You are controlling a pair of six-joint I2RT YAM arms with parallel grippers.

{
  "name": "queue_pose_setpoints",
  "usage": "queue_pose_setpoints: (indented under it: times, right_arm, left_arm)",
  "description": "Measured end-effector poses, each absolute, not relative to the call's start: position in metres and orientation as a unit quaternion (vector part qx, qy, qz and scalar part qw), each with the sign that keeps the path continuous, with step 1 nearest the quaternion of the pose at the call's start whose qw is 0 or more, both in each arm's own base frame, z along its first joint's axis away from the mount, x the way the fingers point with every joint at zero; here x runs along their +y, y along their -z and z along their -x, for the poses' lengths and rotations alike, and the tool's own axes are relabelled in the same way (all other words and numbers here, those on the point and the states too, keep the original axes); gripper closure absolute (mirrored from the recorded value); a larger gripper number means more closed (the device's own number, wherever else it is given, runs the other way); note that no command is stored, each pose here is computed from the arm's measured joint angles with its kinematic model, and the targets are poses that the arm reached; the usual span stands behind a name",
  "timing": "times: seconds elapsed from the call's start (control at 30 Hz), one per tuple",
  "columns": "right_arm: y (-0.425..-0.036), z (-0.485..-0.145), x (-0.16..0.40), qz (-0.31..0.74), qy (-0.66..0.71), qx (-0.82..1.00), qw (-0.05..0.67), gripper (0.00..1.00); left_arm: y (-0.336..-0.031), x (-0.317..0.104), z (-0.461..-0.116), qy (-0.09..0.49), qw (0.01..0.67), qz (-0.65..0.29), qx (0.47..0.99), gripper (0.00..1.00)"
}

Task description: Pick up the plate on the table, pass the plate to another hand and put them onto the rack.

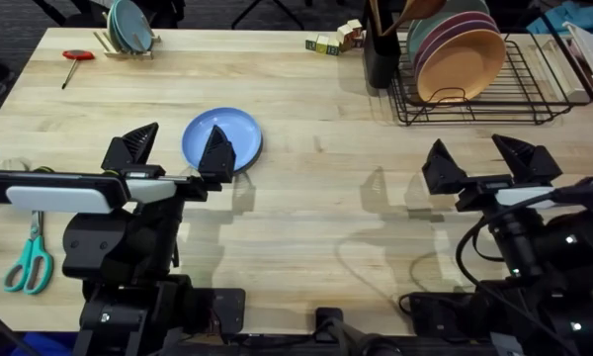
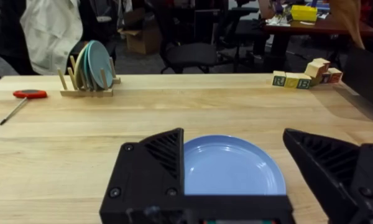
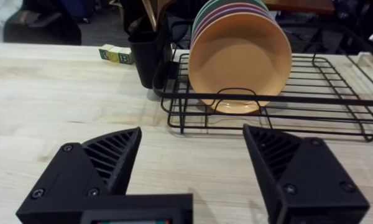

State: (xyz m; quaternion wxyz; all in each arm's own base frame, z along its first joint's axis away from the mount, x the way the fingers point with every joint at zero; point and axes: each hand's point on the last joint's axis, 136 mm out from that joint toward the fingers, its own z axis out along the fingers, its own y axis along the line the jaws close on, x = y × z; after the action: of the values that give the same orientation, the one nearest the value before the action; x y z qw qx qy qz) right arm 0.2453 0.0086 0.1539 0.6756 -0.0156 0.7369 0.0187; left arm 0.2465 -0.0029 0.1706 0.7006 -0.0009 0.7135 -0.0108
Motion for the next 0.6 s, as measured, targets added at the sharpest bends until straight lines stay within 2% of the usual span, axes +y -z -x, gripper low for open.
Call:
queue_pose_setpoints:
  times: [0.6]
  right_arm:
    - [-0.153, -0.245, 0.009, 0.015, -0.019, 0.738, 0.674, 0.009]
  left_arm:
    - [-0.159, -0.003, -0.246, 0.01, 0.684, 0.001, 0.729, 0.008]
